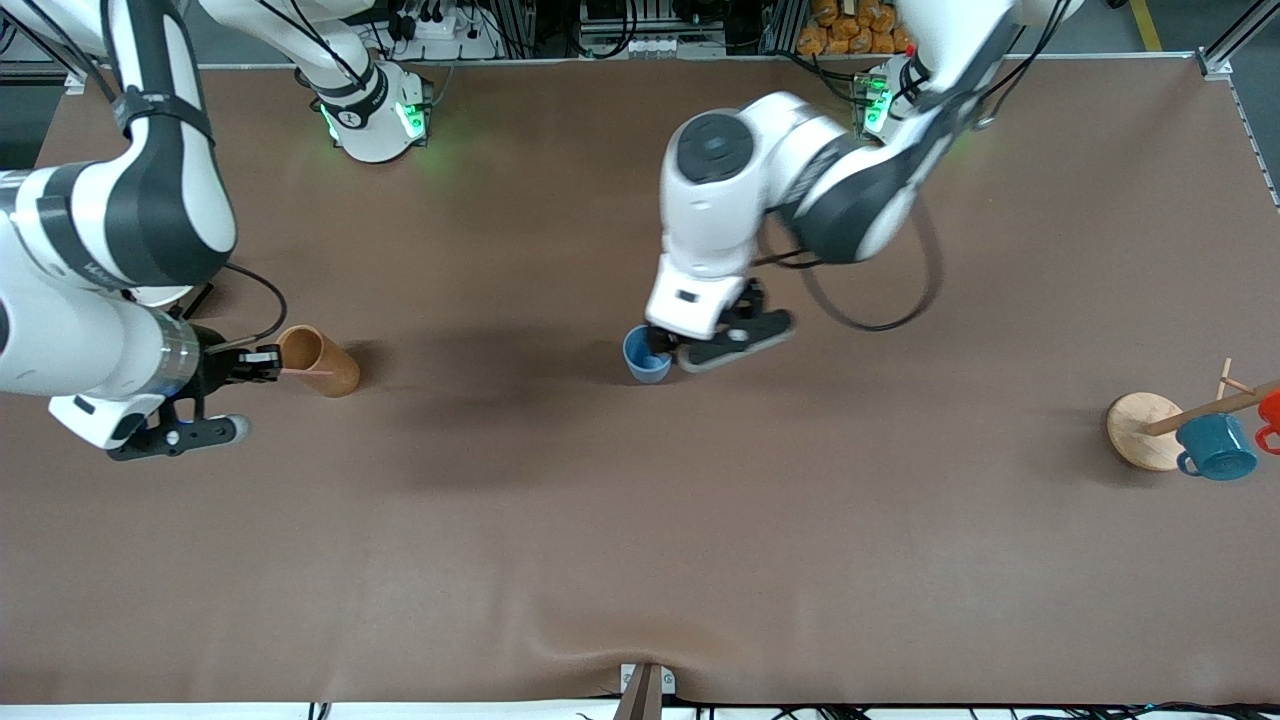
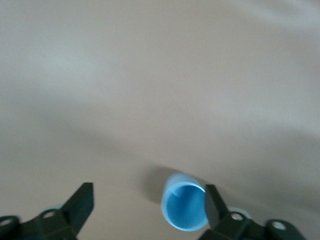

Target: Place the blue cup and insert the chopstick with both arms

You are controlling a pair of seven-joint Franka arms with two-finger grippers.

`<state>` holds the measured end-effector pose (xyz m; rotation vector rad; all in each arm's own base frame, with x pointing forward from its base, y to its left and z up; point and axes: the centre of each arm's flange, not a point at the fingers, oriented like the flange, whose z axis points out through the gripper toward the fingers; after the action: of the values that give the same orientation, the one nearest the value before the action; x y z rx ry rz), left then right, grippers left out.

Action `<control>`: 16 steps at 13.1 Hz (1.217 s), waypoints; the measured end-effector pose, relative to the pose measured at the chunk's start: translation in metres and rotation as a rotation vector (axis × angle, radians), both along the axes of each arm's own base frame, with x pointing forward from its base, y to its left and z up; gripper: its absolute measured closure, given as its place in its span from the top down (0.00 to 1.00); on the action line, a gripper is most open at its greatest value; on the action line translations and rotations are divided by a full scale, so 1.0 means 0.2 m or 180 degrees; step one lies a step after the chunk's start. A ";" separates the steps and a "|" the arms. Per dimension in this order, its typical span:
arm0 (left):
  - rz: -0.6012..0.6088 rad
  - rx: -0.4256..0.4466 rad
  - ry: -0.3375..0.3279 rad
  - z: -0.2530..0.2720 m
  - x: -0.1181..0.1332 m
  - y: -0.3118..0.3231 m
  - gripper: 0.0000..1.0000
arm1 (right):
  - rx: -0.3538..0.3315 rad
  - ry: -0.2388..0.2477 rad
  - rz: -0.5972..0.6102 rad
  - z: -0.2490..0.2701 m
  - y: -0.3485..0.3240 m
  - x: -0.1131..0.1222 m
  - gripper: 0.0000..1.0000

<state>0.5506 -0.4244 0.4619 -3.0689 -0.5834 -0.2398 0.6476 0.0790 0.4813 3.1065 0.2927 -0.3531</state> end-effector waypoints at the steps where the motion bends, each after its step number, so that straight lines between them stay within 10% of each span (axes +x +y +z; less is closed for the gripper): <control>1: 0.0012 0.0016 -0.0080 0.12 0.07 0.15 1.00 | 0.0000 -0.0003 0.0021 0.00 0.02 0.00 0.10; 5: -0.0166 0.0261 -0.0084 0.40 0.24 0.70 1.00 | 0.0024 -0.0074 0.0105 0.01 0.10 0.00 0.10; 11: -0.0442 0.0214 0.0237 0.63 0.27 1.29 1.00 | 0.0152 -0.0575 0.0694 0.06 0.79 -0.08 0.10; 16: -0.0646 0.0024 0.0347 0.73 0.26 1.68 1.00 | 0.0395 -0.0661 0.0401 0.08 1.20 -0.22 0.10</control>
<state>0.6027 -0.0890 0.6087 -3.1088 -0.2665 -0.0744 0.6027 0.3192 0.4971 3.1869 0.5214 -0.0101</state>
